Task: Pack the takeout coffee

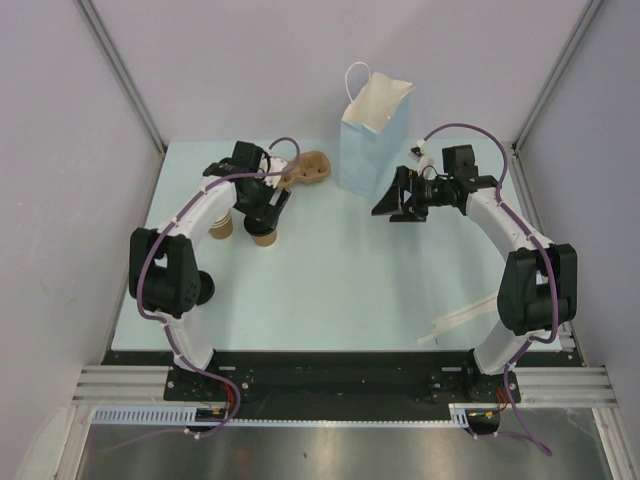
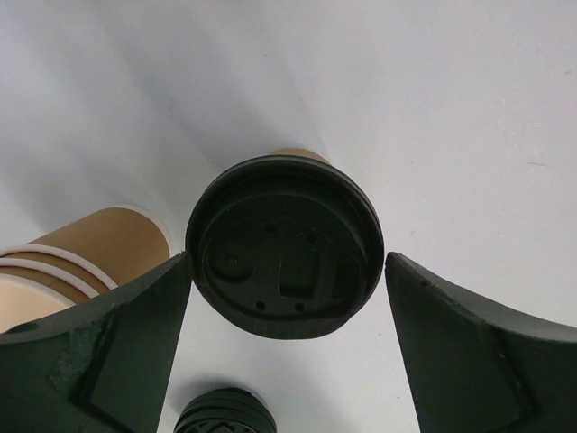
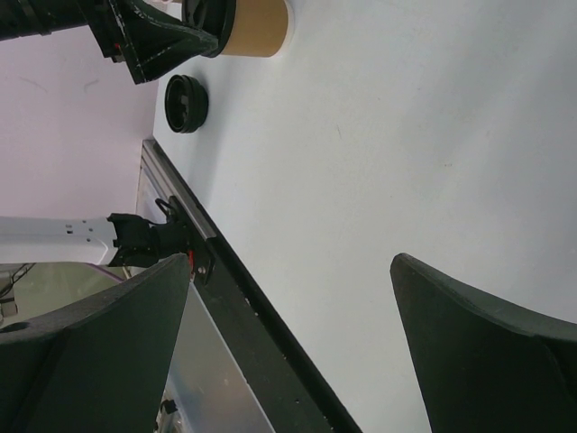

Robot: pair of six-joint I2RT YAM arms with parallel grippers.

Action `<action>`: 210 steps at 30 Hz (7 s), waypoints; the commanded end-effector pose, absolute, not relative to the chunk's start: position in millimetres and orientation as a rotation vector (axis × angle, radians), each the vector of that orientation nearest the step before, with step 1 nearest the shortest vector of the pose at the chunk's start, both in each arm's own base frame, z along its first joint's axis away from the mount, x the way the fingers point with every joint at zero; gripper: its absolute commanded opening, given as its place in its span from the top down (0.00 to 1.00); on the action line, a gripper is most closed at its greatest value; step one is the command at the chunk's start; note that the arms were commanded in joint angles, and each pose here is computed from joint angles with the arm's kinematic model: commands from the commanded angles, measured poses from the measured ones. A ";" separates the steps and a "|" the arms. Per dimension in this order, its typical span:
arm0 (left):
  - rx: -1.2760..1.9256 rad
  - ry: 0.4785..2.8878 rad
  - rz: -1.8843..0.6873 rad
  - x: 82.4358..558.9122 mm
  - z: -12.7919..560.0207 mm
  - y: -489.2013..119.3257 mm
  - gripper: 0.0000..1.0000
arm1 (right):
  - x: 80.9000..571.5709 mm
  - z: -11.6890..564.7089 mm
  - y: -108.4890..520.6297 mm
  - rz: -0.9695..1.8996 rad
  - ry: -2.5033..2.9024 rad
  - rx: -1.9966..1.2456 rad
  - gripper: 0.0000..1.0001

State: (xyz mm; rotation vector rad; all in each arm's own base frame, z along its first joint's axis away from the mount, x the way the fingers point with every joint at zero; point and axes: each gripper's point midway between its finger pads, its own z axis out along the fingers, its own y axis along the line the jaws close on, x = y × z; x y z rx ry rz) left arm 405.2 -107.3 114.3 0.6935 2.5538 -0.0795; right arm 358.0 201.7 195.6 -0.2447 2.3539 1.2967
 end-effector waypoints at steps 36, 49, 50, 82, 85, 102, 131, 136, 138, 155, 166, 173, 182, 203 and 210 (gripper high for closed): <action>0.751 2.241 -0.244 567.6 127.5 -171.8 0.61 | 365.4 192.9 191.2 1.248 2.341 -0.261 0.00; 0.696 2.258 -0.274 581.7 103.3 -178.2 0.65 | 367.1 186.7 190.6 1.249 2.357 -0.246 0.00; 0.694 2.257 -0.274 582.8 103.1 -178.5 0.65 | 367.3 186.1 191.2 1.251 2.360 -0.245 0.00; 0.628 2.226 -0.278 591.1 120.1 -174.6 1.00 | 367.4 181.7 196.1 1.280 2.367 -0.246 0.00; 0.610 2.193 -0.262 593.4 135.5 -173.0 1.00 | 366.7 181.4 197.9 1.283 2.367 -0.254 0.01; 0.627 2.045 -0.056 586.2 173.0 -154.6 1.00 | 363.3 188.7 204.6 1.305 2.345 -0.283 0.00; 0.815 2.158 -0.003 528.8 115.0 -159.2 1.00 | 361.3 189.0 204.6 1.309 2.347 -0.289 0.00; 0.815 2.197 -0.041 530.8 111.8 -161.1 0.88 | 362.2 190.2 202.9 1.306 2.342 -0.286 0.00; 0.818 2.200 -0.062 533.0 113.2 -164.1 0.75 | 361.7 190.2 203.1 1.302 2.344 -0.287 0.00; 0.843 2.253 -0.107 528.5 98.0 -164.1 0.67 | 362.0 188.7 202.2 1.306 2.348 -0.282 0.00; 0.831 2.301 -0.119 529.7 86.3 -157.6 0.66 | 362.6 187.6 201.8 1.307 2.351 -0.277 0.00; 0.820 2.291 -0.124 532.7 90.9 -156.2 0.74 | 362.5 188.2 201.7 1.307 2.350 -0.278 0.00; 0.817 2.267 -0.135 535.5 103.5 -159.0 0.69 | 362.4 188.2 202.7 1.311 2.348 -0.280 0.00; 0.789 2.195 -0.062 542.2 127.2 -150.7 1.00 | 361.4 189.5 206.1 1.320 2.342 -0.292 0.00; 0.806 2.119 0.042 542.3 145.7 -142.9 1.00 | 361.0 190.4 206.0 1.319 2.340 -0.295 0.00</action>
